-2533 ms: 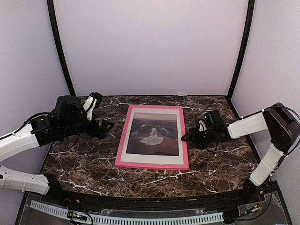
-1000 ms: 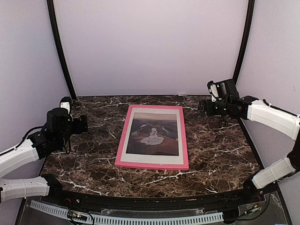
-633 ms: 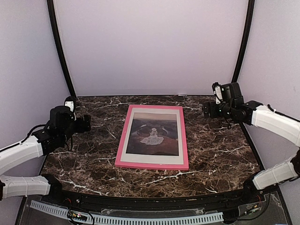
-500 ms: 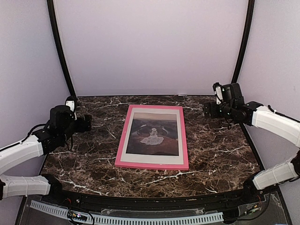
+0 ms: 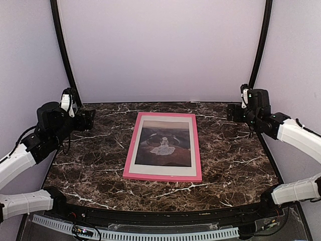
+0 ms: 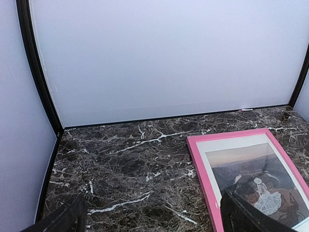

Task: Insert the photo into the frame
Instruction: Reset both arms

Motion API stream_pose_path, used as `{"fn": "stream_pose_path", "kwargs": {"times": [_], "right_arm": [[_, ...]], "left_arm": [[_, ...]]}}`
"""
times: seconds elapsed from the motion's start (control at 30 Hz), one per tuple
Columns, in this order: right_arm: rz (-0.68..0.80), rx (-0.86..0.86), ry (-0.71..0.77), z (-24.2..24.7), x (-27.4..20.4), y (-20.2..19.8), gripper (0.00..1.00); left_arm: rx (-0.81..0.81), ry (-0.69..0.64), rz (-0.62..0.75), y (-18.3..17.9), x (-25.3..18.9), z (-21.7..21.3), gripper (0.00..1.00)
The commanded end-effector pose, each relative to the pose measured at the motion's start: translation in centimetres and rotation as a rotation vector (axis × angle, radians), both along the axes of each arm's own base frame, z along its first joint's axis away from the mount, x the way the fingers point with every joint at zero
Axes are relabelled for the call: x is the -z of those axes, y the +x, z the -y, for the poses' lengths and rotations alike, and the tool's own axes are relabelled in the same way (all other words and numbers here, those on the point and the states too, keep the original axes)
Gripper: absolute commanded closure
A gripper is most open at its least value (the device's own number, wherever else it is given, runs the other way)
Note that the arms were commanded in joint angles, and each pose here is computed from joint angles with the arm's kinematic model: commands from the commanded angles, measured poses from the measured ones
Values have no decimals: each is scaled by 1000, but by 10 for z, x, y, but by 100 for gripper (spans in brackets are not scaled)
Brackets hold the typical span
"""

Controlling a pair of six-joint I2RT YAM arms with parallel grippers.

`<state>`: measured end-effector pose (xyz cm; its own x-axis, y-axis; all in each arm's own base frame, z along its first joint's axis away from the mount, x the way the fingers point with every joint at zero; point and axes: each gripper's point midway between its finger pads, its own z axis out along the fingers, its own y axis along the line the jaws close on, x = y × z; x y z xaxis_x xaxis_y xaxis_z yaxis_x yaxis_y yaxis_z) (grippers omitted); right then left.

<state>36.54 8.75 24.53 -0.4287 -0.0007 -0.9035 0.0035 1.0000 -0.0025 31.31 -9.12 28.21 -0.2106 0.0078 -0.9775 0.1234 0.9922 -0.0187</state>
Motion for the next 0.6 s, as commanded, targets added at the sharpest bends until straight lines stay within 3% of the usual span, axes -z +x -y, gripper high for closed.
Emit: {"fn": "stream_pose_path", "kwargs": {"times": [0.0,0.2,0.57], "right_arm": [[3,89,-30,14,18,7,1],[-73,134,-61,25,64,-3,1],[-11,124,-38,24,38,-4,1]], "left_arm": [[45,37,19,-4,-8,3,1],[57,34,4,-3,-1,7,1],[78,17,8,-8,-1,9,1]]}}
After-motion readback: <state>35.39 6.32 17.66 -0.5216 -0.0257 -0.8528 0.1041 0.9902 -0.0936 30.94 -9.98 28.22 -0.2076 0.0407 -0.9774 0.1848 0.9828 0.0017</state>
